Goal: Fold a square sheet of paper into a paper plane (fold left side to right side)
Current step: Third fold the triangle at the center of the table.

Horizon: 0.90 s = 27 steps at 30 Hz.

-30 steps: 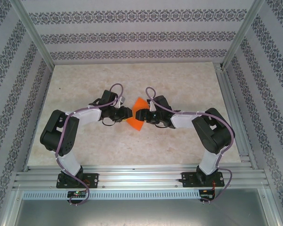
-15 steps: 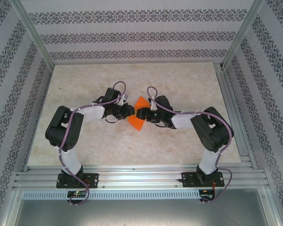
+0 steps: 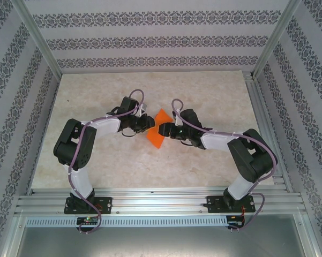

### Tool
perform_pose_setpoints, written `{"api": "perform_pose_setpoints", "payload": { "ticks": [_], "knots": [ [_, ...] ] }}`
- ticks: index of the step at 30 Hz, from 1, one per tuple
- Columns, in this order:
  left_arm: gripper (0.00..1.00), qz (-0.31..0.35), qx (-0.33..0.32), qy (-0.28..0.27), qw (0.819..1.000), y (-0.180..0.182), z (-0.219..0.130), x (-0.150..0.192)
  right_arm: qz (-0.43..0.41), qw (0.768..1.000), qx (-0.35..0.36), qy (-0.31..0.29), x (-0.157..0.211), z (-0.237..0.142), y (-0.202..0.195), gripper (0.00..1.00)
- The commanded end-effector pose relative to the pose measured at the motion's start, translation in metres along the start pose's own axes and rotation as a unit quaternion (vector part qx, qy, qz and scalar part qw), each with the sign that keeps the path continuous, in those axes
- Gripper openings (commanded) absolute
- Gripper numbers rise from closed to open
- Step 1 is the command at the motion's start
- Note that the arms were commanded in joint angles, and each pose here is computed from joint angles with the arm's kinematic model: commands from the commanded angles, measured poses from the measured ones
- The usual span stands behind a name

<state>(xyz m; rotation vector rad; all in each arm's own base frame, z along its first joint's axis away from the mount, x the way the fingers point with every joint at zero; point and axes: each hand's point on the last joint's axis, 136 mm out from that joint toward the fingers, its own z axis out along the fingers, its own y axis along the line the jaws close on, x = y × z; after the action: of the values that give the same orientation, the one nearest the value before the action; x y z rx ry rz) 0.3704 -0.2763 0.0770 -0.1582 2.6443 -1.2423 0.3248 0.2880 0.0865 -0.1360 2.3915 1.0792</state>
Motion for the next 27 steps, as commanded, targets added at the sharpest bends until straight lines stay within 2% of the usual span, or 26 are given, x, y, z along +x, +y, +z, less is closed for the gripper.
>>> {"api": "perform_pose_setpoints", "payload": {
  "ticks": [1, 8, 18, 21, 27],
  "knots": [
    [0.2, -0.003, 0.013, -0.007, 1.0, -0.012, 0.007, -0.007, -0.065, 0.997, 0.042, 0.005, 0.016, -0.006, 0.005, 0.59],
    [0.12, -0.027, 0.013, -0.003, 1.0, -0.01, 0.01, -0.007, -0.214, 0.97, 0.118, 0.009, 0.036, 0.002, 0.029, 0.68],
    [0.08, -0.036, 0.006, 0.002, 0.999, -0.006, 0.013, -0.004, -0.316, 0.927, 0.201, 0.027, 0.044, 0.026, 0.038, 0.72],
    [0.08, -0.035, 0.005, 0.002, 0.999, -0.005, 0.012, -0.004, -0.318, 0.922, 0.217, 0.027, 0.041, 0.029, 0.035, 0.7],
    [0.08, -0.035, -0.001, 0.005, 0.999, -0.003, 0.012, -0.003, -0.313, 0.922, 0.227, 0.027, 0.037, 0.031, 0.029, 0.54]
  ]
}}
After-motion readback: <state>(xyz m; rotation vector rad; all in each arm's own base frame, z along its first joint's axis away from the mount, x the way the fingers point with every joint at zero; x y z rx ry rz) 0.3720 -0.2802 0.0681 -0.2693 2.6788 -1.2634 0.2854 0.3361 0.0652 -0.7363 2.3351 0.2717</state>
